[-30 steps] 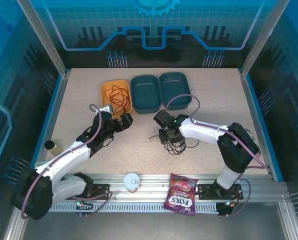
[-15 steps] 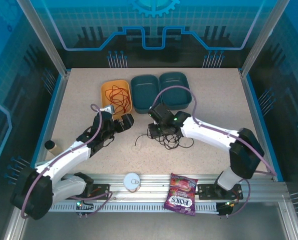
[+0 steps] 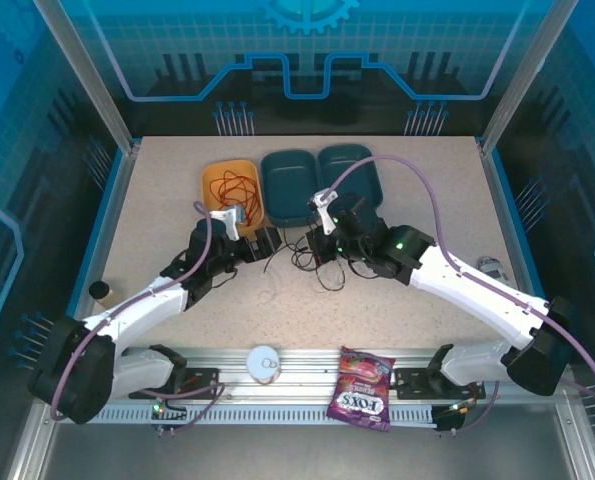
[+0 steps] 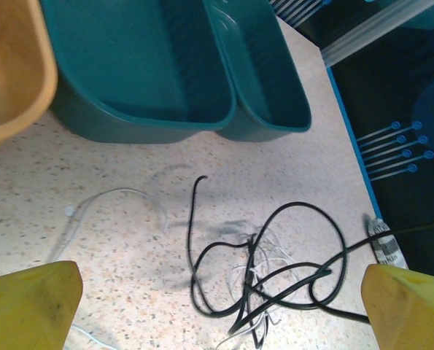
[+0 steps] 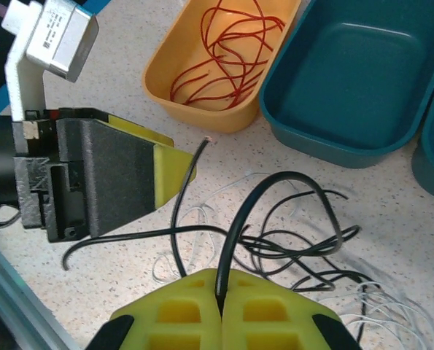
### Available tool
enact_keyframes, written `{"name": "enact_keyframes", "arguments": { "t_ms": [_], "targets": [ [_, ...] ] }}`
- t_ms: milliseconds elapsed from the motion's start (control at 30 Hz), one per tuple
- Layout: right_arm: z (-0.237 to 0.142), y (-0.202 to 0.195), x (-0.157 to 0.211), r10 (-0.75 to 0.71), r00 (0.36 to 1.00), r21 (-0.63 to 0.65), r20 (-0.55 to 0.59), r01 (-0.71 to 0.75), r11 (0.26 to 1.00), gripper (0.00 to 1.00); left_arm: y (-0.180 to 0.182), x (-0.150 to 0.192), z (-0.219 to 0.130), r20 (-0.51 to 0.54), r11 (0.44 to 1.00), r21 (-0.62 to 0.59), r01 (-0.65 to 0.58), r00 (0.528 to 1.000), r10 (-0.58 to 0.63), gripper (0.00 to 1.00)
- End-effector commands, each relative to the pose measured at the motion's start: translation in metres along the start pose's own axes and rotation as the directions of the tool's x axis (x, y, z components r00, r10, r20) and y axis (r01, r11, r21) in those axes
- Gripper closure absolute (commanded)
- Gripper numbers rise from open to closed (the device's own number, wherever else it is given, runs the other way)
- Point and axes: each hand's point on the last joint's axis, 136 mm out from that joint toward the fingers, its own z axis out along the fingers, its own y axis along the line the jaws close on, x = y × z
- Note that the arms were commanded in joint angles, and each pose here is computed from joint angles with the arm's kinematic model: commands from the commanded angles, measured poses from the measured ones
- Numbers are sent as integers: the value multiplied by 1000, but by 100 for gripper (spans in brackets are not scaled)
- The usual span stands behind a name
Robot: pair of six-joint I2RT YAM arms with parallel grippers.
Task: Untangle the cables
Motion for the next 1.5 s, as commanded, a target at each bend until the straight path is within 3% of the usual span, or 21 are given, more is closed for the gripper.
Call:
{"name": "enact_keyframes", "arguments": {
  "t_ms": [0, 300, 700, 867, 1167, 1267, 1333, 1467],
  "targets": [
    [-12, -1, -14, -58, 998, 28, 29, 57, 998, 95, -30, -5, 0, -3, 991, 127, -32, 999, 33, 5],
    [-11, -17, 0, -25, 999, 77, -23, 27, 997, 95, -47, -15, -9, 42, 981, 191, -47, 998, 40, 24],
    [-29, -38, -15, 98, 993, 80, 64, -103, 991, 94, -31, 0, -7, 112, 968, 230, -98, 991, 74, 25],
    [-52, -41, -28, 192, 967, -11, 167, -193, 981, 94, -22, 13, 0, 111, 961, 235, -148, 986, 125, 28],
    [-79, -46, -41, 286, 926, -75, 248, -276, 958, 93, -61, 52, 29, 106, 871, 422, -252, 968, 229, 32],
    [-84, -47, -45, 316, 912, -87, 260, -304, 949, 93, -75, 64, 41, 111, 840, 482, -249, 968, 224, 37],
    [-85, -47, -47, 326, 907, -93, 266, -313, 945, 93, -81, 67, 46, 131, 825, 505, -254, 967, 217, 42],
    [-86, -47, -48, 342, 901, -106, 268, -325, 940, 94, -92, 71, 51, 143, 805, 513, -296, 955, 260, 42]
  ]
}}
